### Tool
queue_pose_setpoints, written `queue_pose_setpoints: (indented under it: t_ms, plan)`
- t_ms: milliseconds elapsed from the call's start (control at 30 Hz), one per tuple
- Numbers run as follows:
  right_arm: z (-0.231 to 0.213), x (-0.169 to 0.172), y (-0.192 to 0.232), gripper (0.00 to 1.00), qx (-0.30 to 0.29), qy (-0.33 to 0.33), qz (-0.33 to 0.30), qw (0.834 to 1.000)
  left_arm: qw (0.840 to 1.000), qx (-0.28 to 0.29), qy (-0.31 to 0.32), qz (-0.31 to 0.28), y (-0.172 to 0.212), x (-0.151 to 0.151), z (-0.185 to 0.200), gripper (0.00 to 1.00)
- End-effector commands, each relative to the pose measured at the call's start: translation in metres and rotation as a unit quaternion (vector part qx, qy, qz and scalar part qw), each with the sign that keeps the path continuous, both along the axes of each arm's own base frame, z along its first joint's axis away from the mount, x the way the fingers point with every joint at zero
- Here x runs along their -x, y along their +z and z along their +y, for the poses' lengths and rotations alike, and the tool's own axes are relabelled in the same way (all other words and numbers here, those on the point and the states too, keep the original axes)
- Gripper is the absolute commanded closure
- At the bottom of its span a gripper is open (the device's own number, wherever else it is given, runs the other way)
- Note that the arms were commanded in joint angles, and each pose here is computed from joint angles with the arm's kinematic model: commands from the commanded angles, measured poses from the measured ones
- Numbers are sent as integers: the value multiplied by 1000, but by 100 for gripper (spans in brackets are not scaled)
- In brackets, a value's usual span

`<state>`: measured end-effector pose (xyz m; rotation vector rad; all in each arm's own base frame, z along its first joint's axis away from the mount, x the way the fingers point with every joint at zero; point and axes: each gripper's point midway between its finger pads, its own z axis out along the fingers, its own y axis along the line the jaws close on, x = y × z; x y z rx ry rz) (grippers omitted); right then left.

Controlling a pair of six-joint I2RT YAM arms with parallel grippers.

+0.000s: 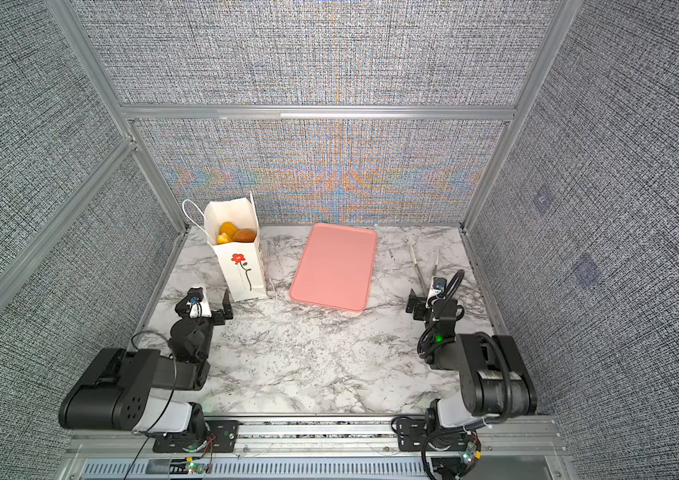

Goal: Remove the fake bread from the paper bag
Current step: 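Grasp the metal tongs with the right gripper while the left approaches the bag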

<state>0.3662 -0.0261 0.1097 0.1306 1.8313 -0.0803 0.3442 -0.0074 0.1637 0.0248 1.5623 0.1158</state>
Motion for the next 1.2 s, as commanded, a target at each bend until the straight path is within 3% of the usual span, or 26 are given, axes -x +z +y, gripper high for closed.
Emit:
queue_pose_setpoints:
  t_ms: [0,167,233,467,600,667,733,833,1000,1167]
  plan:
    - [-23,13,38,1,-28,-86,-20,996,999,11,47,6,25,-1,12,1]
    - [-26,37,82,1,-90,-92,8,992,991,72,108,36,67,0,31,1]
    - [-28,43,94,1,-126,-100,22,987,989,87,103,53,81,2,29,1]
    - [-32,21,108,1,-229,-97,97,964,985,122,-18,120,98,35,-11,1]
    - [-23,-8,90,1,-309,-53,154,937,981,126,-58,135,96,68,-22,1]
    - [-26,-24,84,1,-334,-62,173,924,978,131,-71,145,92,80,-26,1]
    - [-21,-35,78,1,-331,-33,200,921,978,131,-88,137,96,84,-32,1]
    - [-22,-44,73,1,-302,-16,208,930,975,133,-112,138,91,83,-42,1]
    - [-37,-42,48,1,-211,-18,265,941,965,134,-149,171,73,77,-58,1]
    - [-34,-37,13,3,-121,27,302,945,962,133,-152,181,60,72,-61,1]
